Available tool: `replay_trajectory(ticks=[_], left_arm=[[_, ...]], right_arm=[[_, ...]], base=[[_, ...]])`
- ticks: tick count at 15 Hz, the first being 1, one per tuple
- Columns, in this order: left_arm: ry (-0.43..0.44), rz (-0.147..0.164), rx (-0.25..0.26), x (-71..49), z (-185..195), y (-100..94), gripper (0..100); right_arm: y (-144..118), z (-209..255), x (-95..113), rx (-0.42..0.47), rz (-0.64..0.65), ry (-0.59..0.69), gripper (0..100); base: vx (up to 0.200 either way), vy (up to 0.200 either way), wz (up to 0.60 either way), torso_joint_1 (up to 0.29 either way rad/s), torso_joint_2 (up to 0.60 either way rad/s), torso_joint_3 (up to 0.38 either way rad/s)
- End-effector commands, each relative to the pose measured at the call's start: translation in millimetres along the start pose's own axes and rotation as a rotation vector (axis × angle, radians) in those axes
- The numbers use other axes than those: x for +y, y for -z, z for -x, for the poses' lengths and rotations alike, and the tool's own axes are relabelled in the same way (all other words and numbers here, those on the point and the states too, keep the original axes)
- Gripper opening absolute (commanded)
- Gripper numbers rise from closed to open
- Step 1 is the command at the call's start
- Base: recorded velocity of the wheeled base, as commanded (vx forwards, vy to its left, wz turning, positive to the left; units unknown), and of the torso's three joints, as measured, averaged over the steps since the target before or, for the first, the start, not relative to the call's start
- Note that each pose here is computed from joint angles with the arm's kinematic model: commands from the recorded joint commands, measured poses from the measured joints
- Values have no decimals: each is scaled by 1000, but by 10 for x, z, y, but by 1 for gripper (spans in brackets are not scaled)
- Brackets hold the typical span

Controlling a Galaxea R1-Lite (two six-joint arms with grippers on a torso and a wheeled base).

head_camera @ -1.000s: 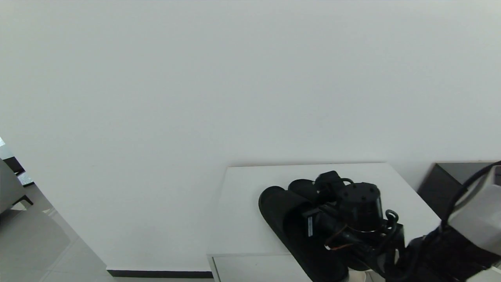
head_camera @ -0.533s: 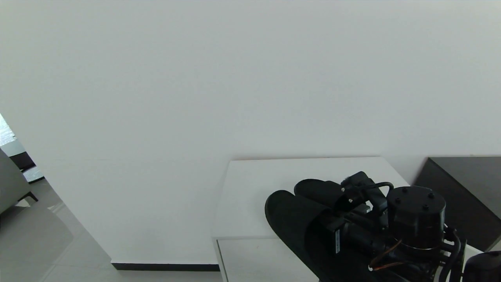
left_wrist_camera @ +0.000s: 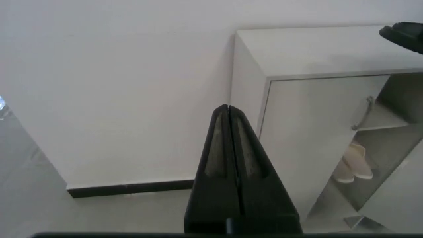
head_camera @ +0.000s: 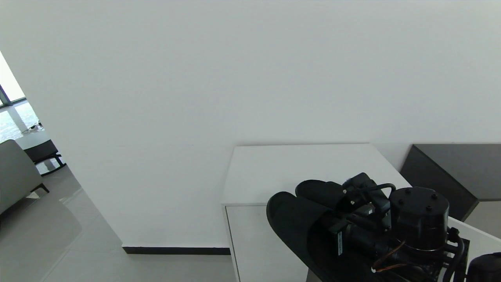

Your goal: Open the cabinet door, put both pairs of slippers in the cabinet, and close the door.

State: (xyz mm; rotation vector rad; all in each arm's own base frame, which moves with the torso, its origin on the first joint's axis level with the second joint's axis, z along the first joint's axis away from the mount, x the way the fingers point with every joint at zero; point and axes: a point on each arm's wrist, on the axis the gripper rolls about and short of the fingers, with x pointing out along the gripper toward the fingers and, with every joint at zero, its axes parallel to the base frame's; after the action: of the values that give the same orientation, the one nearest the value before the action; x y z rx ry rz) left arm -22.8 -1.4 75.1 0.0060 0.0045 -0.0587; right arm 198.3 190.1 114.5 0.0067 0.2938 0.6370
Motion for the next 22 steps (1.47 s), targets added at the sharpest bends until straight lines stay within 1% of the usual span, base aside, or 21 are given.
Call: replay_trajectory(ticks=[1, 6, 11, 14, 17, 18, 21, 22], left_arm=[[0, 0, 1, 0, -1, 0, 0], [0, 0, 0, 0, -1, -1, 0], [0, 0, 0, 0, -1, -1, 0], [0, 0, 0, 0, -1, -1, 0], [0, 0, 1, 0, -1, 0, 0], [0, 0, 1, 0, -1, 0, 0], [0, 0, 1, 0, -1, 0, 0], [0, 0, 0, 0, -1, -1, 0]], right_arm=[[5, 1, 2, 1, 0, -1, 0], [27, -1, 13, 10, 1, -9, 0], [64, 66, 67, 18, 9, -49, 0], [90, 101, 73, 29, 4, -111, 0], [140, 120, 65, 8, 3, -137, 0], [161, 119, 68, 8, 5, -147, 0], [176, 148, 62, -31, 4, -169, 0], [196, 158, 58, -28, 4, -170, 0]], base=[[-200, 0, 0, -2, 2, 7], [-200, 0, 0, 5, 1, 3], [0, 0, 0, 0, 0, 0], [0, 0, 0, 0, 0, 0], [0, 0, 0, 0, 0, 0], [0, -200, 0, 2, -2, 2], [0, -200, 0, 4, 2, 2], [0, -200, 0, 12, 7, 7]])
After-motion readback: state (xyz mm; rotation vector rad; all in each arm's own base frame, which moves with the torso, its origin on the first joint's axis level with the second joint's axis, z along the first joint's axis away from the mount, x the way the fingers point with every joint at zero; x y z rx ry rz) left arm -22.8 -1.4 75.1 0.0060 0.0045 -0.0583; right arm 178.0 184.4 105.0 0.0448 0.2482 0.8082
